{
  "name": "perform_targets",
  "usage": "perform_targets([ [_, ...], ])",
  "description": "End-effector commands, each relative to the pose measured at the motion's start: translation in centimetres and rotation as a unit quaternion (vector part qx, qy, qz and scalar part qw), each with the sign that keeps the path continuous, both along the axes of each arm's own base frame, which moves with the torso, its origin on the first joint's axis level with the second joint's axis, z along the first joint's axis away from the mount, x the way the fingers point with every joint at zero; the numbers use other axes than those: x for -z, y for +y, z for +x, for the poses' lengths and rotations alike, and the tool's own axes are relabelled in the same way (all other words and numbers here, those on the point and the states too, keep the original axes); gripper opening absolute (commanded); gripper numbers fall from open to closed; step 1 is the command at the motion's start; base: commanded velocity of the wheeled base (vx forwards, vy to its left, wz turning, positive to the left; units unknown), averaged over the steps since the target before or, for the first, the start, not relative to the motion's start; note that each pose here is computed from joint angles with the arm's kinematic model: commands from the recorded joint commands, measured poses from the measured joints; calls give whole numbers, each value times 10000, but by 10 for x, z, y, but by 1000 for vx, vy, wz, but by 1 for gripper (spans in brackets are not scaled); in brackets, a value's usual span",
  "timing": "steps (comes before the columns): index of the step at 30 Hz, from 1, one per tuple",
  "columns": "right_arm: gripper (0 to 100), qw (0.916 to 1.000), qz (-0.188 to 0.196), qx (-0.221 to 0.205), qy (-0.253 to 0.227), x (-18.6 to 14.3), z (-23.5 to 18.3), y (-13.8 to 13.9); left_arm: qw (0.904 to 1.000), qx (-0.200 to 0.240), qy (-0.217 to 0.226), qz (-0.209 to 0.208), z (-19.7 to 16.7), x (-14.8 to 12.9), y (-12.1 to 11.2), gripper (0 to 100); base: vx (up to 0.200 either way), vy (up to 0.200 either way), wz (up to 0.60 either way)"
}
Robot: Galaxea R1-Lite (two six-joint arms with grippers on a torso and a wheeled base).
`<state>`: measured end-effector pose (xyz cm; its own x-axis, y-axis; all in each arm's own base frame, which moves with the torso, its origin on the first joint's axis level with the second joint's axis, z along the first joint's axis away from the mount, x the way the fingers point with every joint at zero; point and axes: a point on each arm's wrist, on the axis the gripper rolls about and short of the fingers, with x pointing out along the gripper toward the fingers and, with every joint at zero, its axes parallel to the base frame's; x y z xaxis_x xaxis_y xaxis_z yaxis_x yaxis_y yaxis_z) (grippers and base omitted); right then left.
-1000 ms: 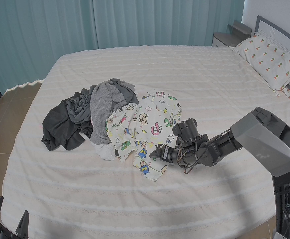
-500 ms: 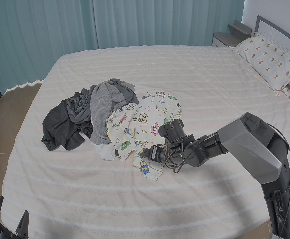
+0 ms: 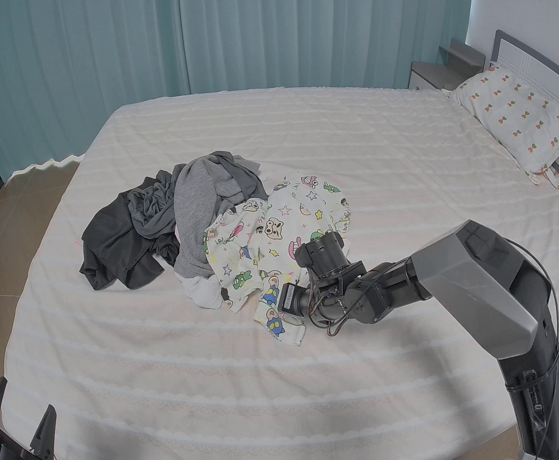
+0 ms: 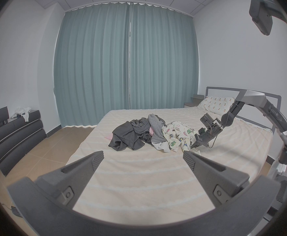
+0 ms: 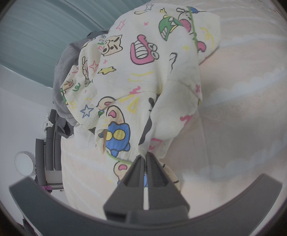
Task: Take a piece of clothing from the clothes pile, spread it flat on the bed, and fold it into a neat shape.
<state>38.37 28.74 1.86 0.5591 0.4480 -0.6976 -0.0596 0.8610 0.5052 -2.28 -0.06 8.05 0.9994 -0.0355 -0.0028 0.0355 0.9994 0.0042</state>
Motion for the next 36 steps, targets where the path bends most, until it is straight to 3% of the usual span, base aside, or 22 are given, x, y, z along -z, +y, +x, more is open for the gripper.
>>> perform_targets([
  [1, 0, 9996, 264, 31, -50, -45, -22, -17, 10000, -1, -6, 2, 0, 5, 0, 100, 0, 0, 0],
  [6, 0, 9969, 734, -274, -92, -74, -54, -37, 10000, -1, -6, 2, 0, 5, 0, 100, 0, 0, 0],
  [10, 0, 9952, 883, -361, -237, -73, -69, -47, 10000, -1, -6, 2, 0, 5, 0, 100, 0, 0, 0],
  [17, 0, 9976, 234, -409, 517, -25, -99, -72, 10000, -1, -6, 2, 0, 5, 0, 100, 0, 0, 0],
  [24, 0, 9971, 96, -563, 506, -18, -97, -71, 10000, -1, -6, 2, 0, 5, 0, 100, 0, 0, 0],
  [25, 100, 9972, 114, -576, 461, -19, -95, -69, 10000, -1, -6, 2, 0, 5, 0, 100, 0, 0, 0],
  [36, 100, 9979, -119, -477, 426, 13, -68, -44, 10000, -1, -6, 2, 0, 5, 0, 100, 0, 0, 0],
])
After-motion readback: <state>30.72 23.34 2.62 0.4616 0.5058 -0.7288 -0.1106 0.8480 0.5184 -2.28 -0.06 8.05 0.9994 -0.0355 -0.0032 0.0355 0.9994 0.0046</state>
